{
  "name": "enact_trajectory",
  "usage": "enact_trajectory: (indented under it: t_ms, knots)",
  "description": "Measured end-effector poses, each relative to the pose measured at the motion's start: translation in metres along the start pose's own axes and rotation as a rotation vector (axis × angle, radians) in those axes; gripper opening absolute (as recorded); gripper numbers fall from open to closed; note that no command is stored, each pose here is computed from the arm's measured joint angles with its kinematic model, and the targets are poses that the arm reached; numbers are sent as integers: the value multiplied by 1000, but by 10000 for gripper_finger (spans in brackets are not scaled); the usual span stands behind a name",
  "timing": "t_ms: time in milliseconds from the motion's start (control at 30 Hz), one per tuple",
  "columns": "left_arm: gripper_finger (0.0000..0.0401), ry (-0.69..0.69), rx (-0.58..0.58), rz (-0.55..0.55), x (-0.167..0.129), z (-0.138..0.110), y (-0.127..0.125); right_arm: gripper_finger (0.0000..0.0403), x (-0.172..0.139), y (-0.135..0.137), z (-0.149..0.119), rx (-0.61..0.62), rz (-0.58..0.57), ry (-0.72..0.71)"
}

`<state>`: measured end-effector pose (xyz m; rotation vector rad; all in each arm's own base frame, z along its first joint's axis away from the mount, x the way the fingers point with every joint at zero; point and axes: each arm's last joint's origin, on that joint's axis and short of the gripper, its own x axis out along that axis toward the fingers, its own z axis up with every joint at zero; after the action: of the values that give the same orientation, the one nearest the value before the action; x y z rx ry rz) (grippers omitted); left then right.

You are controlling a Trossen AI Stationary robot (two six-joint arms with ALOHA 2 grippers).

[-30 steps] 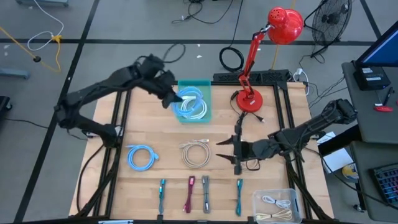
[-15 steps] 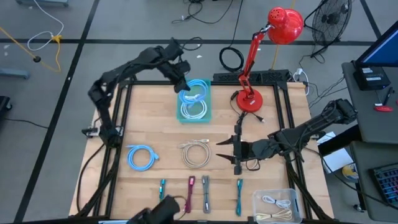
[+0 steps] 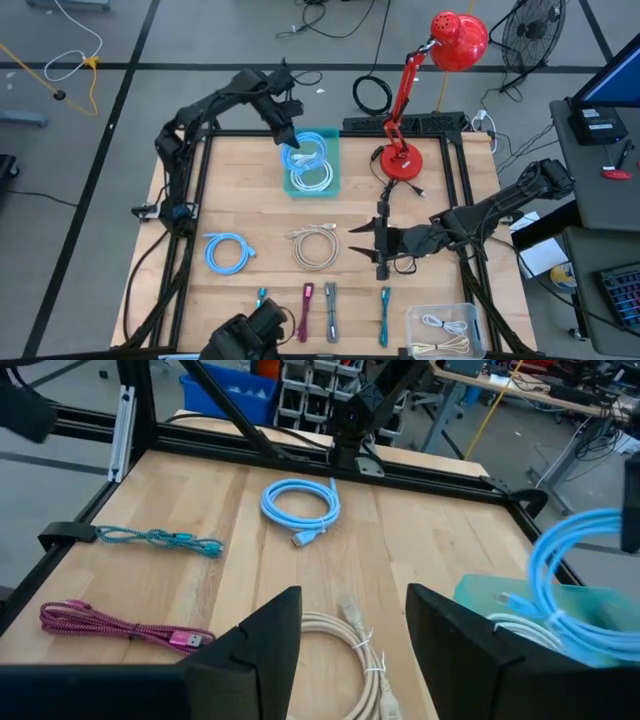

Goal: Pick & Place USB Port
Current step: Put the right blue HDMI cable into the green bin

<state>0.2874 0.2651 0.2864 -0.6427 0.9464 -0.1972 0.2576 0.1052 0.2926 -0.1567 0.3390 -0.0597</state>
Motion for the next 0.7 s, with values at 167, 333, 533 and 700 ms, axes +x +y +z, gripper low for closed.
enact_trajectory:
  t_ms: [167,333,533,700]
  knots:
    - [28,28,55,-118,7,-3,-13,171,1,-3,0,15,-18,4]
    - [28,159,116,-102,27,-4,-53,171,4,-10,-2,71,-97,16]
    - [28,345,243,-116,75,-9,-127,171,8,-18,-6,170,-99,19]
    - [28,452,339,-100,110,-23,-189,171,18,-24,-16,248,61,-60]
